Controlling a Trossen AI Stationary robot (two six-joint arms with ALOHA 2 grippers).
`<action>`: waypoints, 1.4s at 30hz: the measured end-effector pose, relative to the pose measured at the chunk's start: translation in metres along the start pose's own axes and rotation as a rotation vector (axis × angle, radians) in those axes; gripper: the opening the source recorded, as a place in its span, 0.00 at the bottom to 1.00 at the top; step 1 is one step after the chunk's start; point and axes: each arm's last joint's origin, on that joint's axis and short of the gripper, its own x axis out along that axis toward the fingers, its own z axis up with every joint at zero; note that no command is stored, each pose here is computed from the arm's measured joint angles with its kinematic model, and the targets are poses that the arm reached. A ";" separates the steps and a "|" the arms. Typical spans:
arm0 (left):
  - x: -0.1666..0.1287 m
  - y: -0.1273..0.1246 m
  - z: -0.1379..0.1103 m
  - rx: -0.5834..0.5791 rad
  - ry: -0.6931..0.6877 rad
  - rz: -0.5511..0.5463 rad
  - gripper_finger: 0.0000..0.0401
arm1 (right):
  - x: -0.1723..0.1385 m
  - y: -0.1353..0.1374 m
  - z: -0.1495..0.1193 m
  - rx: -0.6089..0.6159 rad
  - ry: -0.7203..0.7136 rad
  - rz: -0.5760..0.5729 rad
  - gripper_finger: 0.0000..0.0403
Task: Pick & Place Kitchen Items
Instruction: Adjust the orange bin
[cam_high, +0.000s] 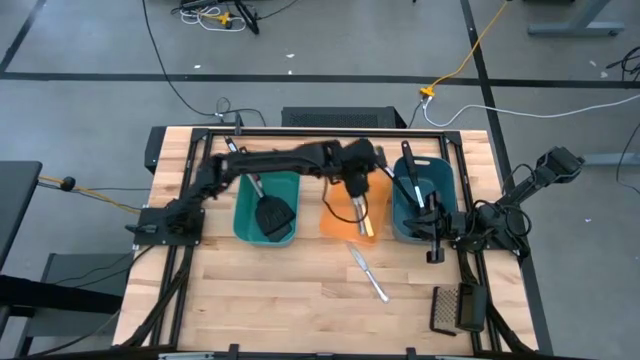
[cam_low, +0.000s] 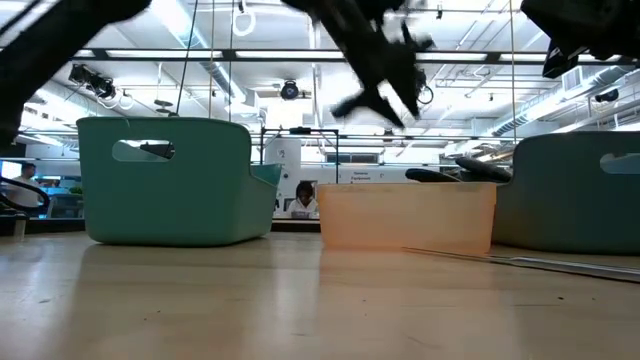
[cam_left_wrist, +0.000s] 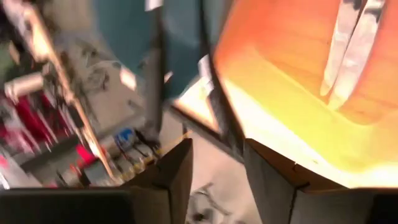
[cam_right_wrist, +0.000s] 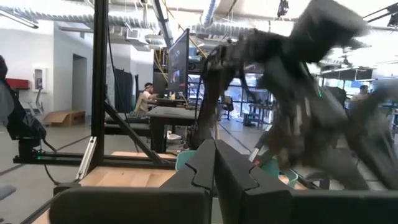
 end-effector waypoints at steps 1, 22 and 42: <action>-0.014 0.004 -0.004 -0.051 0.005 0.004 0.35 | 0.000 0.000 0.000 0.000 0.001 -0.005 0.03; -0.301 -0.013 -0.100 -1.088 -0.393 0.010 0.01 | 0.000 -0.001 -0.001 -0.016 0.013 -0.037 0.03; -0.315 -0.157 -0.091 -1.455 -0.671 0.390 0.00 | 0.000 0.000 0.000 0.011 -0.002 0.001 0.01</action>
